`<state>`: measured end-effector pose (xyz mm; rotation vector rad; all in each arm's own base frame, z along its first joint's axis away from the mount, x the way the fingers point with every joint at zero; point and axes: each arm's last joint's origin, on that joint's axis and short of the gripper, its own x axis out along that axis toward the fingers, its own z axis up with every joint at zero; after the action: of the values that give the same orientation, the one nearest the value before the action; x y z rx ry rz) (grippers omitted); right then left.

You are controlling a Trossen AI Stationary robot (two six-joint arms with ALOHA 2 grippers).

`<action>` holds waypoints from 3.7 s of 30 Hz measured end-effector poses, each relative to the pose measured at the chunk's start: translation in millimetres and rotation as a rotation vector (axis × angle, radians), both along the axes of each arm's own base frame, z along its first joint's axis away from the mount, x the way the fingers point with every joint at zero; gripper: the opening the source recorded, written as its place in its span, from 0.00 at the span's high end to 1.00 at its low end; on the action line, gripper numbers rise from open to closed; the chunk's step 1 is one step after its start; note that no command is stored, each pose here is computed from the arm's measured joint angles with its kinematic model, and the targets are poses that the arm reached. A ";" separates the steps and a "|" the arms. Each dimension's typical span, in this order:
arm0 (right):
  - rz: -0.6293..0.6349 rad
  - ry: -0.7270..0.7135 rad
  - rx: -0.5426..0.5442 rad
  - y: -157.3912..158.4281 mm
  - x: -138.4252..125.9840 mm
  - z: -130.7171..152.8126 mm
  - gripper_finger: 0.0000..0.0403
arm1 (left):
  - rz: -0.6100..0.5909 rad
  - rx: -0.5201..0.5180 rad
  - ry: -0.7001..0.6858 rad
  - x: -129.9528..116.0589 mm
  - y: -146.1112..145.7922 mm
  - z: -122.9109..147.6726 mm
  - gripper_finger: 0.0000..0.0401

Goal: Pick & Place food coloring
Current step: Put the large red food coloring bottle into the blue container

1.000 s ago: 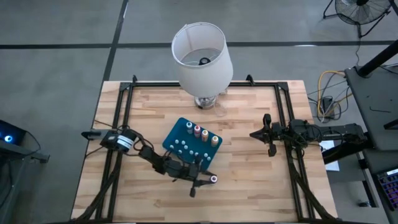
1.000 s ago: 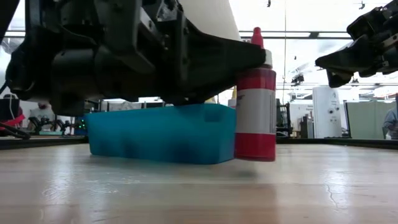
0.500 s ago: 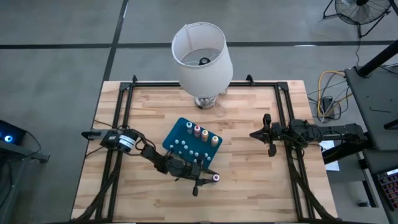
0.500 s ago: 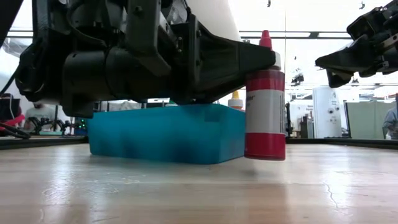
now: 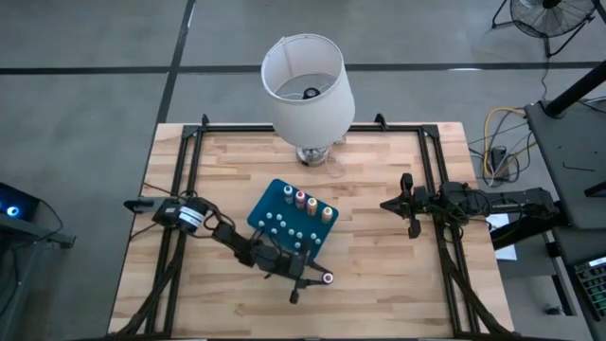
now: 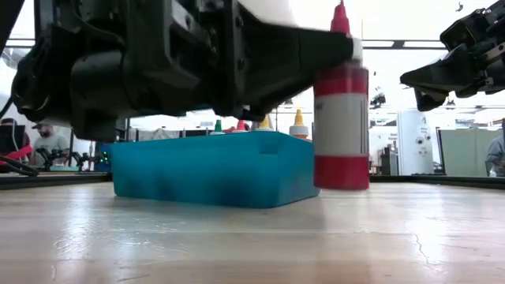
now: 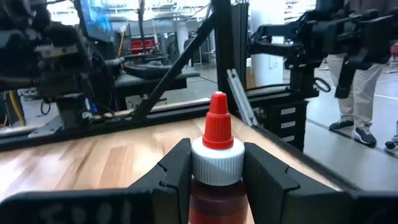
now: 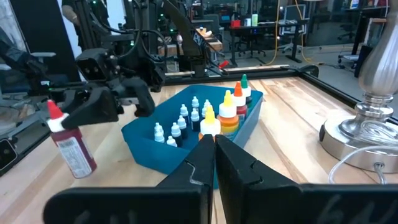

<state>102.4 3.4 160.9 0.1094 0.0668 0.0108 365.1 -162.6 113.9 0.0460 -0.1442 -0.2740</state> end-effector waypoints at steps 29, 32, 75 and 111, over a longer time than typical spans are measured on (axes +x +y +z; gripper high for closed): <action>0.000 0.000 0.000 0.0 0.0 0.1 0.98 | -0.186 0.045 0.029 -15.6 -46.5 14.8 0.77; 0.000 0.000 0.000 0.0 0.0 0.1 0.98 | -0.197 0.046 0.029 -10.7 -49.9 12.4 0.77; 0.000 0.000 0.000 0.0 0.0 0.0 0.98 | -0.170 -0.051 0.060 28.4 -62.4 -0.8 0.57; 0.000 0.005 0.000 0.0 0.3 -0.5 0.98 | -0.156 0.247 0.558 18.8 -44.8 199.7 0.57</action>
<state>102.7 3.4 160.5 0.1095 0.0718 0.0103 383.9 -207.4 313.6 0.2017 0.4429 -0.4494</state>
